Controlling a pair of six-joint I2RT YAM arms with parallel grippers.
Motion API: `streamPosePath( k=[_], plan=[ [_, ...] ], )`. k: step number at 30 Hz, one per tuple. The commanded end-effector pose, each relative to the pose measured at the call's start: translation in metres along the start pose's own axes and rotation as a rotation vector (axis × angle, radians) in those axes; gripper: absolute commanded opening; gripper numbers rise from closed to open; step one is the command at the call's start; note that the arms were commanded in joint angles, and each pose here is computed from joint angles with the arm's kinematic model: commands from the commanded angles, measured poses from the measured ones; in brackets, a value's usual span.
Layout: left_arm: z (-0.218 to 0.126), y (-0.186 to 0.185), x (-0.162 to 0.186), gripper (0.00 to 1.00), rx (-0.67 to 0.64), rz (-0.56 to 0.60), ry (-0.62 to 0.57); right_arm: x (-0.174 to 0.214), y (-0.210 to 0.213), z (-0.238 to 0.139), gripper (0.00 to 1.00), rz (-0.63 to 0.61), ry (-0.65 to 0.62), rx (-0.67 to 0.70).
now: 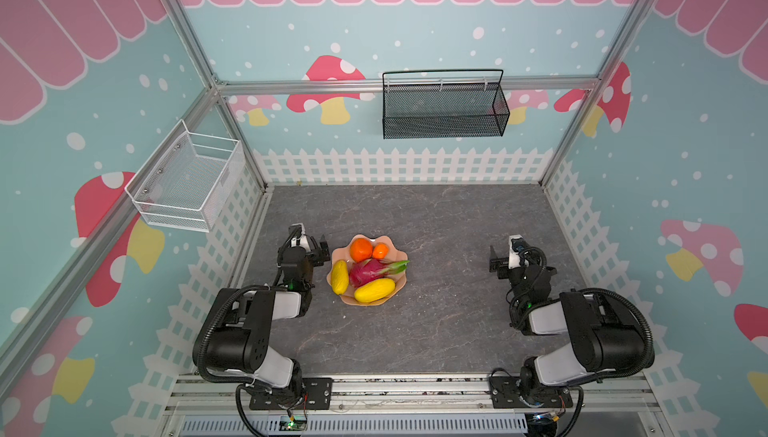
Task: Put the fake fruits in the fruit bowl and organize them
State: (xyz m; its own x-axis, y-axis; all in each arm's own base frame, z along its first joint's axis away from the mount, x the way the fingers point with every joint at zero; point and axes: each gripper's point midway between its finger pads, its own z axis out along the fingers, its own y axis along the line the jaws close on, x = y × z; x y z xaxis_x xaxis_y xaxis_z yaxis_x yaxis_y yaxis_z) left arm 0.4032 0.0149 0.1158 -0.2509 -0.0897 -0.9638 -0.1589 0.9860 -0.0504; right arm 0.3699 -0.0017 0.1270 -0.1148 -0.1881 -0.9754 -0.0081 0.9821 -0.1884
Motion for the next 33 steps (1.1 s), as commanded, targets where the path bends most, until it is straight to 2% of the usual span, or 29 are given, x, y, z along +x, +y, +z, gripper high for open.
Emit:
streamPosePath(
  k=[1, 11, 14, 16, 17, 18, 19, 20, 22, 23, 24, 26, 28, 29, 33],
  plan=[
    [0.001, -0.001, 0.000, 1.00, 0.011, 0.023, -0.001, -0.004, -0.003, 0.003, 0.98, 0.004, -0.012, 0.006],
    [0.000, -0.001, 0.000, 1.00, 0.010, 0.019, -0.001, -0.005, -0.003, -0.001, 0.98, 0.003, -0.020, 0.011],
    [-0.007, 0.021, -0.003, 1.00, -0.104, -0.042, -0.047, -0.004, -0.044, -0.029, 0.98, 0.114, -0.069, 0.242],
    [-0.011, 0.024, -0.003, 1.00, -0.116, -0.048, -0.070, -0.005, -0.043, -0.039, 0.97, 0.109, -0.094, 0.239],
    [-0.008, 0.013, -0.003, 1.00, -0.055, -0.014, -0.054, -0.005, -0.032, -0.032, 0.97, 0.078, -0.087, 0.178],
    [-0.004, -0.009, 0.001, 1.00, 0.057, 0.043, -0.019, -0.012, -0.013, -0.018, 0.97, 0.019, -0.090, 0.062],
    [-0.003, -0.020, 0.002, 1.00, 0.110, 0.070, 0.001, -0.012, 0.010, -0.008, 0.98, -0.045, -0.071, -0.066],
    [-0.007, -0.014, 0.002, 1.00, 0.087, 0.054, -0.014, -0.009, 0.011, -0.004, 0.98, -0.036, -0.048, -0.075],
    [-0.006, 0.001, -0.001, 1.00, -0.004, 0.017, -0.040, -0.004, -0.032, -0.015, 0.98, 0.085, -0.043, 0.178],
    [-0.005, 0.016, -0.002, 1.00, -0.083, -0.020, -0.029, -0.005, -0.045, -0.028, 0.98, 0.117, -0.070, 0.248],
    [-0.006, 0.024, -0.003, 1.00, -0.118, -0.050, -0.039, -0.011, -0.047, -0.033, 0.98, 0.131, -0.103, 0.253],
    [-0.005, 0.022, -0.002, 1.00, -0.107, -0.038, -0.042, -0.003, -0.044, -0.031, 0.98, 0.111, -0.071, 0.235],
    [0.001, -0.001, 0.001, 1.00, 0.005, 0.022, 0.012, -0.004, -0.009, 0.002, 0.98, 0.016, -0.016, 0.027],
    [0.001, -0.004, 0.000, 1.00, 0.019, 0.031, -0.001, -0.004, -0.001, 0.005, 0.98, 0.003, -0.003, -0.017],
    [0.001, -0.001, 0.001, 1.00, 0.012, 0.021, 0.005, -0.004, -0.007, 0.003, 0.98, 0.014, -0.008, 0.018]
  ],
)
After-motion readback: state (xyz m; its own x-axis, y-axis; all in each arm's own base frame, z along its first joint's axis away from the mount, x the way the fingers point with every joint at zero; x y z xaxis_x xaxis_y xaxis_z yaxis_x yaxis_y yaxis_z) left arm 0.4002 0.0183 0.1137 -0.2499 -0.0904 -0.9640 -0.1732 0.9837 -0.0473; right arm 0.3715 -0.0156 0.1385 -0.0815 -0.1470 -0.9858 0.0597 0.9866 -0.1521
